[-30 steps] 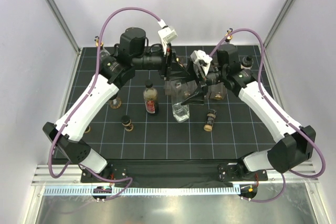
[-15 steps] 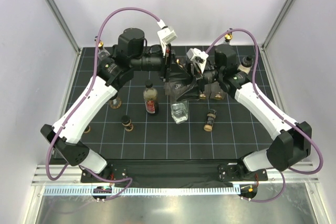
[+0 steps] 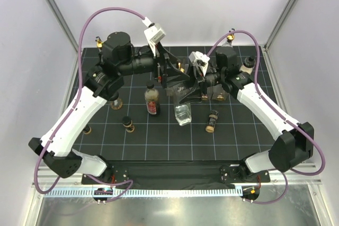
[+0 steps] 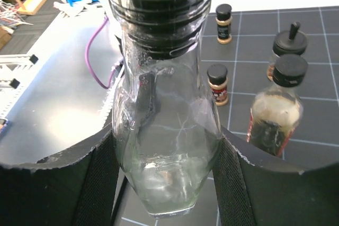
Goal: Organize the condiment bottles
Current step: Place the bottle in the storage box.
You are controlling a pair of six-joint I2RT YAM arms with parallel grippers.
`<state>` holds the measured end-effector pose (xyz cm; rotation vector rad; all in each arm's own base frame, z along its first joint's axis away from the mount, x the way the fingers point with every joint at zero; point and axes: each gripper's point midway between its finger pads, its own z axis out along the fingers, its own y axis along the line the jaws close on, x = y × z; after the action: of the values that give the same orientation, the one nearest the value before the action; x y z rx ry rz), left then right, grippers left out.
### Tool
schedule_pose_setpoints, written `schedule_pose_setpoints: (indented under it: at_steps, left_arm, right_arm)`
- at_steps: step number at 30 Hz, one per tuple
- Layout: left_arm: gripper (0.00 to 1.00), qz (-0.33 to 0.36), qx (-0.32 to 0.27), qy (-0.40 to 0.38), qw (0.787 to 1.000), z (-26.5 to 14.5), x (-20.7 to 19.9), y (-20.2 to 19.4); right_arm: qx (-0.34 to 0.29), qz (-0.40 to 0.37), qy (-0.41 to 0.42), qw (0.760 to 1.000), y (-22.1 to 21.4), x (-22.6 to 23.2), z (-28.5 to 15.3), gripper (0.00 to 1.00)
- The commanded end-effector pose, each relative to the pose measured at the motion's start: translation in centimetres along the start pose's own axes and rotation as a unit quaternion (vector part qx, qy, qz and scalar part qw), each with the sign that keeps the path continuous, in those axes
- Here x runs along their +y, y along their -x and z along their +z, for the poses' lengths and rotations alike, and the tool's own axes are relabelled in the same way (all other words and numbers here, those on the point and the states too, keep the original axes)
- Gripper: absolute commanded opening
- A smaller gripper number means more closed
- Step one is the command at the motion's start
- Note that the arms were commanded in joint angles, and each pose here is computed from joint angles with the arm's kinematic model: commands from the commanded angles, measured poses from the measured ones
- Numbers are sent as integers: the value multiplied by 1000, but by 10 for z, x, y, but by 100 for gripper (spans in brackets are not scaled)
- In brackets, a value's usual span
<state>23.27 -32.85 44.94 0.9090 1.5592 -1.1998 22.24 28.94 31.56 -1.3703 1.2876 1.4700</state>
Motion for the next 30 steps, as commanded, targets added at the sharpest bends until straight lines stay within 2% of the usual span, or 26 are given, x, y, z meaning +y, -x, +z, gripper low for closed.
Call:
schedule_pose_setpoints:
  at_steps: [1,2,6,10,14,16,17,20,21,22,23,25,27,30]
  left_arm:
    - [96,19,-33,12,999,-5,-1,16]
    - [100,23,-38,18,999,-6,1,19]
    - [100,52,-72,80,993,-20,11,44]
    - [100,82,-112,159,978,-42,24,73]
    - [100,104,-133,225,960,-67,35,84]
    - [100,110,-129,260,951,-77,45,75]
    - [100,122,-139,296,937,-95,48,79]
    - [100,134,-124,357,916,-119,63,58]
    - [100,137,-121,390,902,-131,72,54]
    - [100,144,-98,412,894,-136,82,36]
    - [100,147,-102,438,881,-151,84,34]
    - [100,156,-73,465,869,-159,95,10]
    - [100,162,-71,496,850,-179,98,2]
    - [100,166,-60,520,836,-193,103,-20]
  right_arm:
    - [-6,-43,-4,999,11,7,-4,4]
    - [-4,-45,-11,999,9,4,-6,4]
    - [18,-50,-40,998,-7,-7,-12,4]
    - [49,-59,-73,994,-24,-11,-19,4]
    - [59,-69,-113,989,-26,-16,-34,4]
    - [57,-75,-145,985,-22,-21,-51,4]
    - [56,-77,-157,983,-21,-22,-58,4]
    - [54,-83,-218,971,-14,-31,-90,4]
    - [57,-86,-239,966,-14,-35,-99,4]
    - [56,-89,-266,958,-11,-39,-115,4]
    - [56,-94,-283,953,-9,-42,-123,4]
    - [64,-98,-323,939,-8,-51,-139,4]
    - [68,-100,-373,920,-5,-63,-160,4]
    - [61,-97,-428,897,2,-77,-185,4]
